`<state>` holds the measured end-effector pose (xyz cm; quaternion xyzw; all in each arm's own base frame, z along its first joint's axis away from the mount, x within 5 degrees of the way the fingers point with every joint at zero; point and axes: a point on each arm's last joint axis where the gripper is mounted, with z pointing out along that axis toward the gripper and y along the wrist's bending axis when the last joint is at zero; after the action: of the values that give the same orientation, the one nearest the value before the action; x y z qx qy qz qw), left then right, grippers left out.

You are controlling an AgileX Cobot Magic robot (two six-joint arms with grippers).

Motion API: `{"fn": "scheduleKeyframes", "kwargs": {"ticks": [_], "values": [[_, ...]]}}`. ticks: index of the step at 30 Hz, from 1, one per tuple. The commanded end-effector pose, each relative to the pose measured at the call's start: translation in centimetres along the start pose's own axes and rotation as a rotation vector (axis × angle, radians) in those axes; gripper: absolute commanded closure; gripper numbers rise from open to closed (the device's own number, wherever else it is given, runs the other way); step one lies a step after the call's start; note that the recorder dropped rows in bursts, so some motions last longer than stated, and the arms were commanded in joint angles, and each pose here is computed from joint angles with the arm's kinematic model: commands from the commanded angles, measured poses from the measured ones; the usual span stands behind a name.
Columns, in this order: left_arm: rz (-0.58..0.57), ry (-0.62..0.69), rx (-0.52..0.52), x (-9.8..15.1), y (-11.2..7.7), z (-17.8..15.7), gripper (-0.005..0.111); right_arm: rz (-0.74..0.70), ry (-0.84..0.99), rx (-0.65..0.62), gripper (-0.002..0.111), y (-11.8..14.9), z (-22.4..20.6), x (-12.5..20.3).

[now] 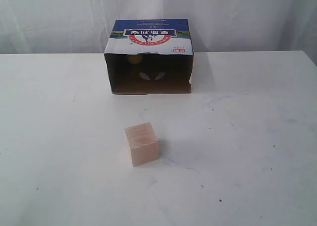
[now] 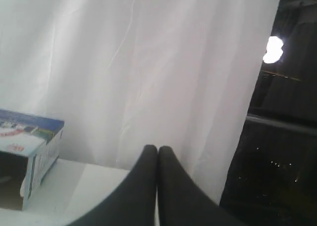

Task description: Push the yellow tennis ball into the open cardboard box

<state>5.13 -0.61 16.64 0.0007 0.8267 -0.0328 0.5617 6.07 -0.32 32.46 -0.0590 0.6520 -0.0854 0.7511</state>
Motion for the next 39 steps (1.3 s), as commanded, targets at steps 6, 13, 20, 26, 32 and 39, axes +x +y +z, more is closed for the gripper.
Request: {"fn": "scheduleKeyframes", "kwargs": {"ticks": [6, 13, 20, 26, 32, 39], "values": [[-0.016, 0.000, 0.002, 0.1, 0.0, 0.0, 0.107, -0.166, -0.173, 0.096, 0.108, 1.1, -1.5, 5.5], [-0.016, -0.001, 0.002, 0.1, 0.0, 0.0, 0.107, 0.107, 0.126, 0.073, 0.108, 2.0, -2.1, 11.3], [-0.016, 0.000, 0.002, 0.1, 0.0, 0.0, 0.107, 0.190, 0.401, 0.073, 0.108, 2.3, -2.8, 13.7], [-0.016, 0.000, 0.002, 0.1, 0.0, 0.0, 0.107, 0.148, 0.403, 0.064, 0.108, 2.3, -2.8, 13.7], [-0.016, 0.000, 0.002, 0.1, 0.0, 0.0, 0.107, 0.222, 0.399, 0.049, 0.108, 2.6, -2.7, 13.7], [-0.016, 0.000, 0.002, 0.1, 0.0, 0.0, 0.107, 0.206, 0.413, 0.048, 0.108, 2.5, -2.8, 13.8]]}}
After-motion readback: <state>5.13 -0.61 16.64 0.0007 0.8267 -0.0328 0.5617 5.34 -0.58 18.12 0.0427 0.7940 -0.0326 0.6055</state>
